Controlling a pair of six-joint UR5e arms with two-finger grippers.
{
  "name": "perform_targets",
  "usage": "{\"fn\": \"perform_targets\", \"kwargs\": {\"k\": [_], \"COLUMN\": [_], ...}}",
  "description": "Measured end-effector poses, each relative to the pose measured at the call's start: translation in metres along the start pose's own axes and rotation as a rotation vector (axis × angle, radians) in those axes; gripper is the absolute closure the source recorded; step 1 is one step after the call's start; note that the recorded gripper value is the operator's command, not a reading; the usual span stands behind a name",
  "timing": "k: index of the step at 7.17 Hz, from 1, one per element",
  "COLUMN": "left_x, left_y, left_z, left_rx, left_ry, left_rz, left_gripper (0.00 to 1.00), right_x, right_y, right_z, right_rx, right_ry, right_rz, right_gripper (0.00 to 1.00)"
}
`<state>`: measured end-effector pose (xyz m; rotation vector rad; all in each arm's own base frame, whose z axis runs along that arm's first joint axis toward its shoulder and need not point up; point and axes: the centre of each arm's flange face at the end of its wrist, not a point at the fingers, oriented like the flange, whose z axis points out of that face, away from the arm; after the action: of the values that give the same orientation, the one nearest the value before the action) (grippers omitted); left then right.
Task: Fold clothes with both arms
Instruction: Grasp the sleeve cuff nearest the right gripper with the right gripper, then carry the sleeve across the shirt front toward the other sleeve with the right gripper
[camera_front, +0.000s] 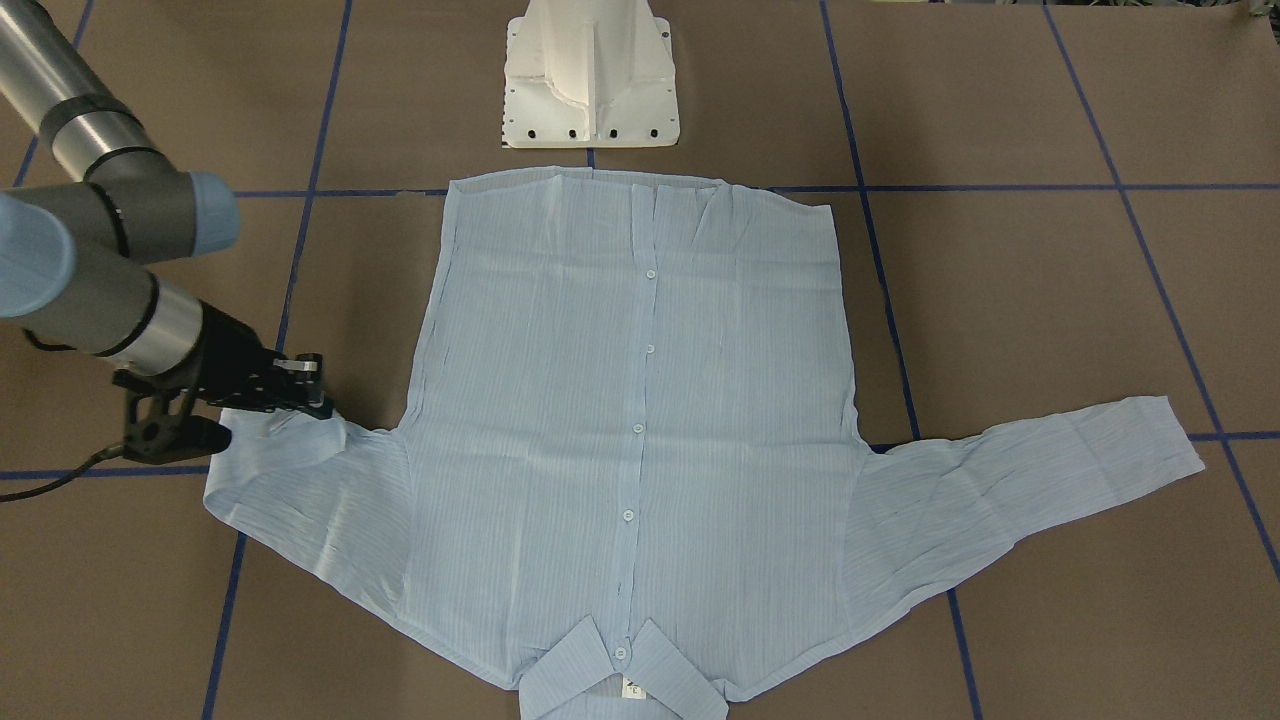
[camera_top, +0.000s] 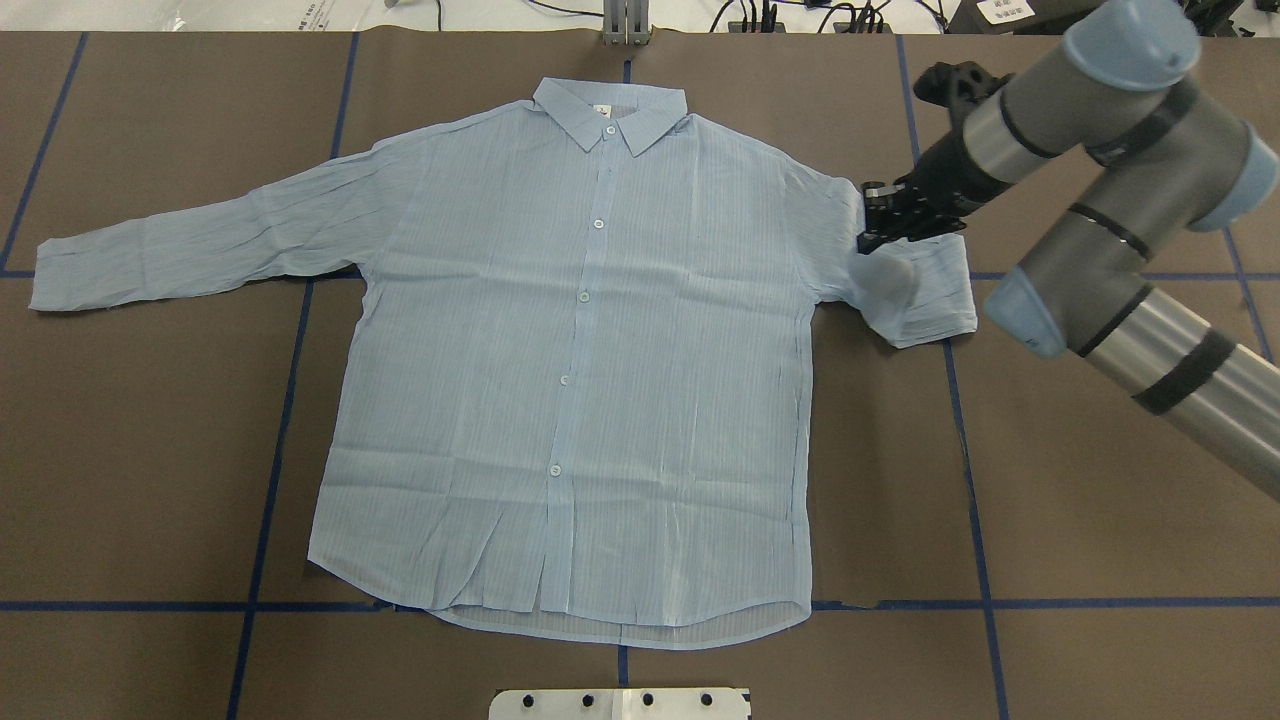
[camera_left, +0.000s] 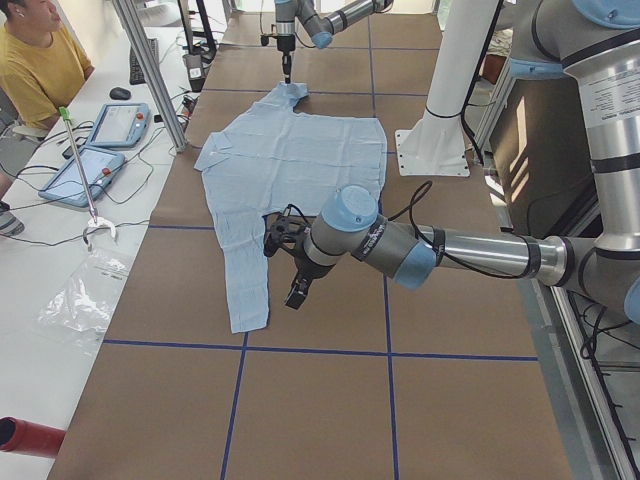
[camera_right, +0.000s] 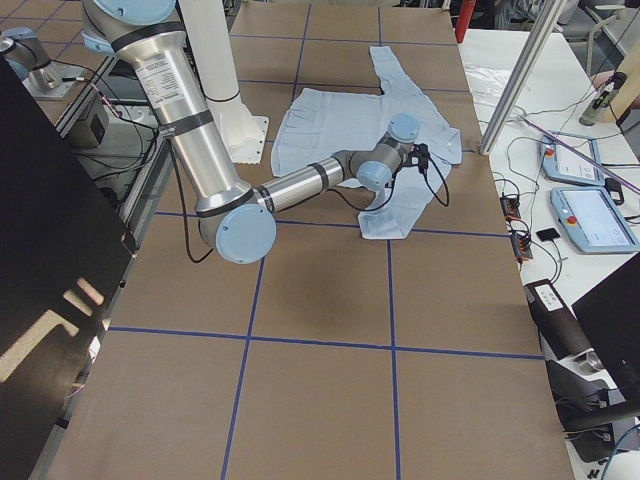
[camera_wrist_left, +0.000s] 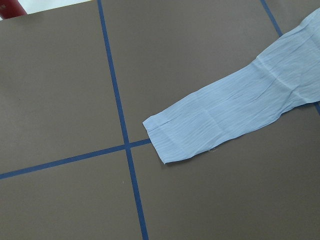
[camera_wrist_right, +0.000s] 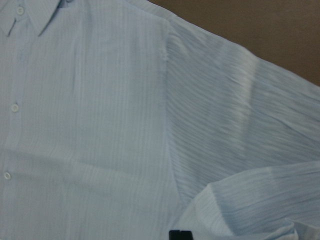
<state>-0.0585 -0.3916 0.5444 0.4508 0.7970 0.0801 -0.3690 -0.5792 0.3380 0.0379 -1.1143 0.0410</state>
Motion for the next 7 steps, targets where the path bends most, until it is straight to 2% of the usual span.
{"fn": "perform_targets", "kwargs": {"k": [3,5,7], "left_x": [0.002,0.002,0.003], "left_y": [-0.001,-0.002,-0.004], "left_z": [-0.001,0.000,0.000], "left_rx": [0.003,0.002,0.003], "left_ry": [0.001,0.003,0.004], "left_rz": [0.004,0.006,0.008], "left_gripper": [0.00,0.00,0.00], "right_x": [-0.192,-0.290,-0.366], "right_y": [-0.031,-0.028,-0.017], "right_z": [0.057,0.086,0.106], "right_rx": [0.147,0.229,0.290], "right_ry": [-0.006,-0.051,-0.076], "right_rz": [0.120,0.151,0.161], "right_gripper": [1.00,1.00,1.00]}}
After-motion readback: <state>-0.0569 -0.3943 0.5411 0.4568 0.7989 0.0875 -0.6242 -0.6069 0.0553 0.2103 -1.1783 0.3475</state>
